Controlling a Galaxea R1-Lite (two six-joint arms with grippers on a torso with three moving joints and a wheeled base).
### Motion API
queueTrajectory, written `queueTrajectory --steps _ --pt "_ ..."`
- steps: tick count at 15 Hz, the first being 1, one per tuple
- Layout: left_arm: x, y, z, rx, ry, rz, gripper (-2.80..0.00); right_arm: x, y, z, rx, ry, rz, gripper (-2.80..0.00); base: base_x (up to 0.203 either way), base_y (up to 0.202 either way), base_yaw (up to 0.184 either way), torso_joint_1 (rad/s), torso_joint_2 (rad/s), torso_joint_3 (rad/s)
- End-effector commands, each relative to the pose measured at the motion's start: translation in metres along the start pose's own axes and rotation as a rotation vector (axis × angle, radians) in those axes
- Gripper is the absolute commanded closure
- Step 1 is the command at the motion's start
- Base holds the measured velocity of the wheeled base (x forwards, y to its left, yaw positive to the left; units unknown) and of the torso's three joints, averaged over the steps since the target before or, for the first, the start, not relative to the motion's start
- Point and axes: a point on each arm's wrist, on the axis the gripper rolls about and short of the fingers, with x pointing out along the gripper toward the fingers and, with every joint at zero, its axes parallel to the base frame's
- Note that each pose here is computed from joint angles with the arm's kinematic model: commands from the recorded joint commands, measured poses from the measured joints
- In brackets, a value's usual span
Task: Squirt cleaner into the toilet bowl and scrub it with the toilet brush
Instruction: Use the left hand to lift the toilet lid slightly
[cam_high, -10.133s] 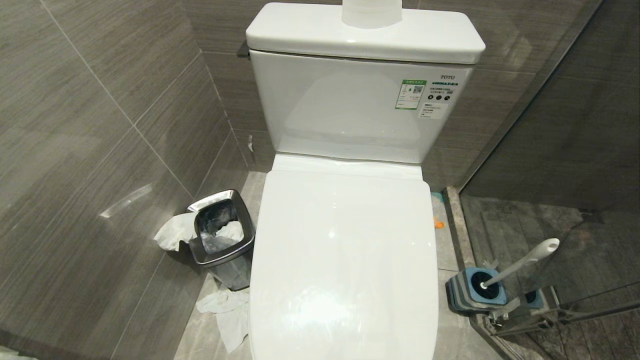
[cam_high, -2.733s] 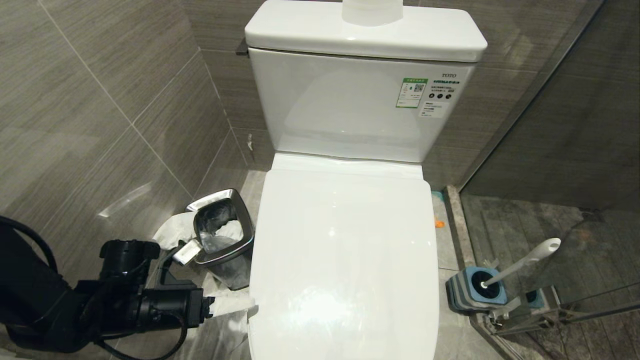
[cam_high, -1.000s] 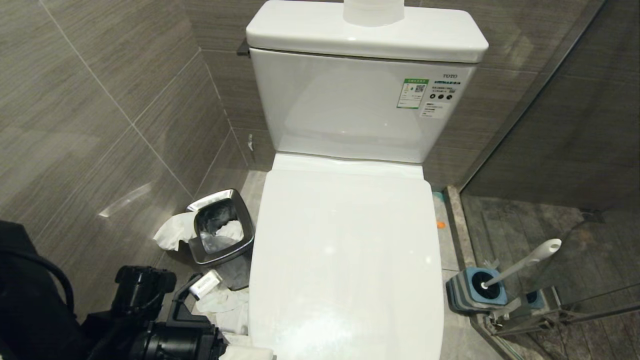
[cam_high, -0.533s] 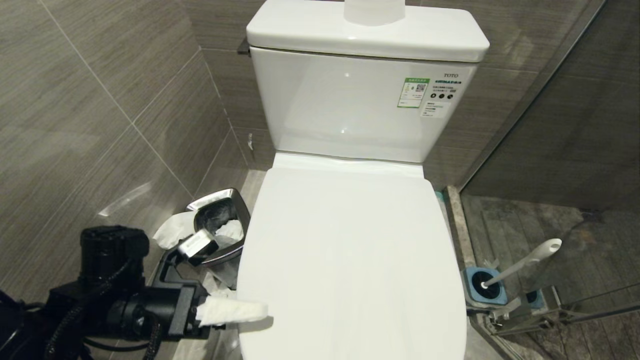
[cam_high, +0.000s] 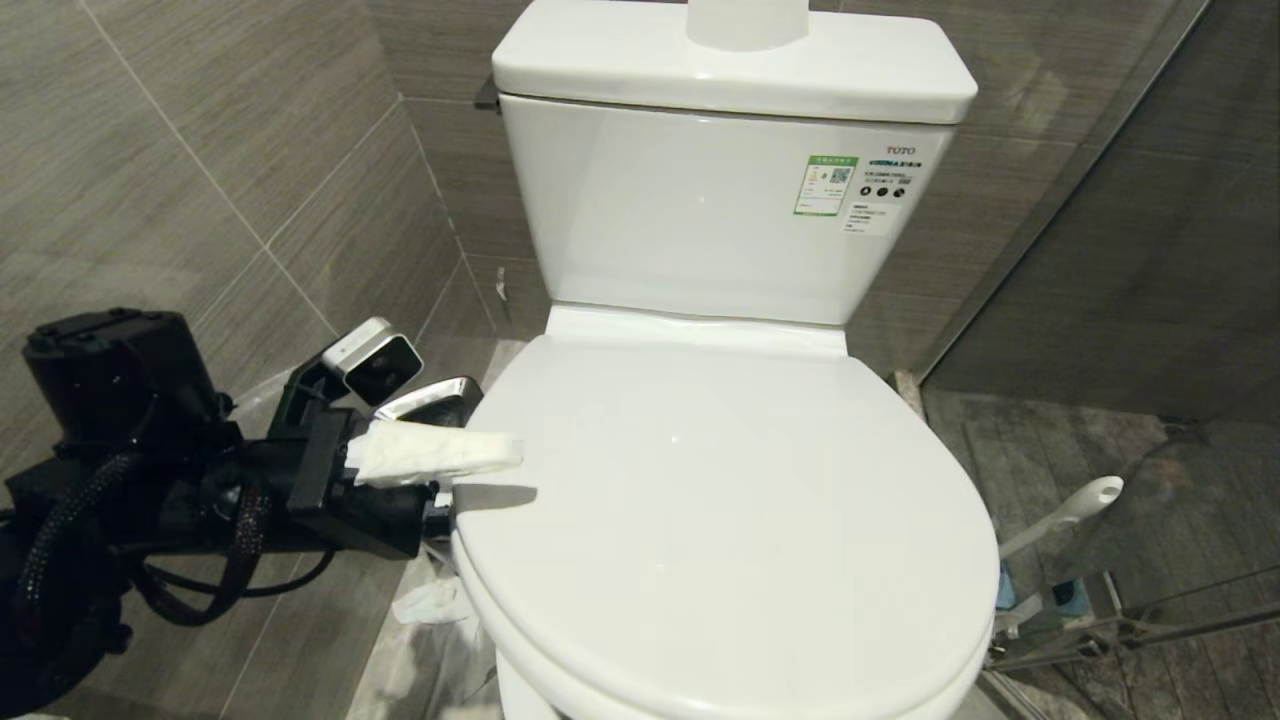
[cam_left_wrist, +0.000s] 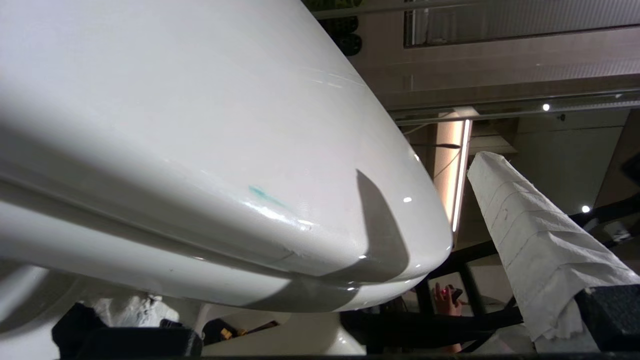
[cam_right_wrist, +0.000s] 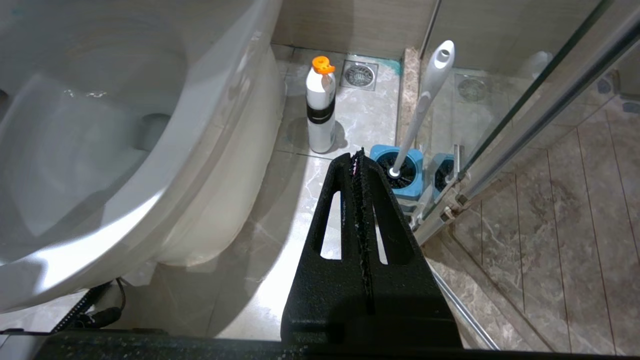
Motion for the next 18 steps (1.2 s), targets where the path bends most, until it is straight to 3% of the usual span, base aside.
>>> queueTrajectory --steps 1,4,12,15,18 --pt "0.003 -0.019 0.016 0.014 -0.01 -0.031 -2.8 0.0 0.0 0.0 0.001 0.0 0.001 0.0 0.0 0.0 0.0 0.0 0.0 0.0" --pt "0.003 -0.039 0.024 -0.027 -0.011 -0.059 -2.8 0.0 0.0 0.0 0.001 0.002 0.0 0.0 0.0 0.0 0.0 0.0 0.0 0.0" --pt "0.01 -0.066 0.036 0.063 0.0 -0.107 -2.8 0.0 0.0 0.0 0.001 0.002 0.001 0.0 0.0 0.0 0.0 0.0 0.0 0.0" --pt "0.011 -0.084 0.045 0.031 0.002 -0.134 -2.8 0.0 0.0 0.0 0.001 0.001 0.001 0.0 0.0 0.0 0.0 0.0 0.0 0.0" --pt "0.013 -0.097 0.051 0.044 0.003 -0.161 -2.8 0.0 0.0 0.0 0.001 0.0 0.0 0.0 0.0 0.0 0.0 0.0 0.0 0.0"
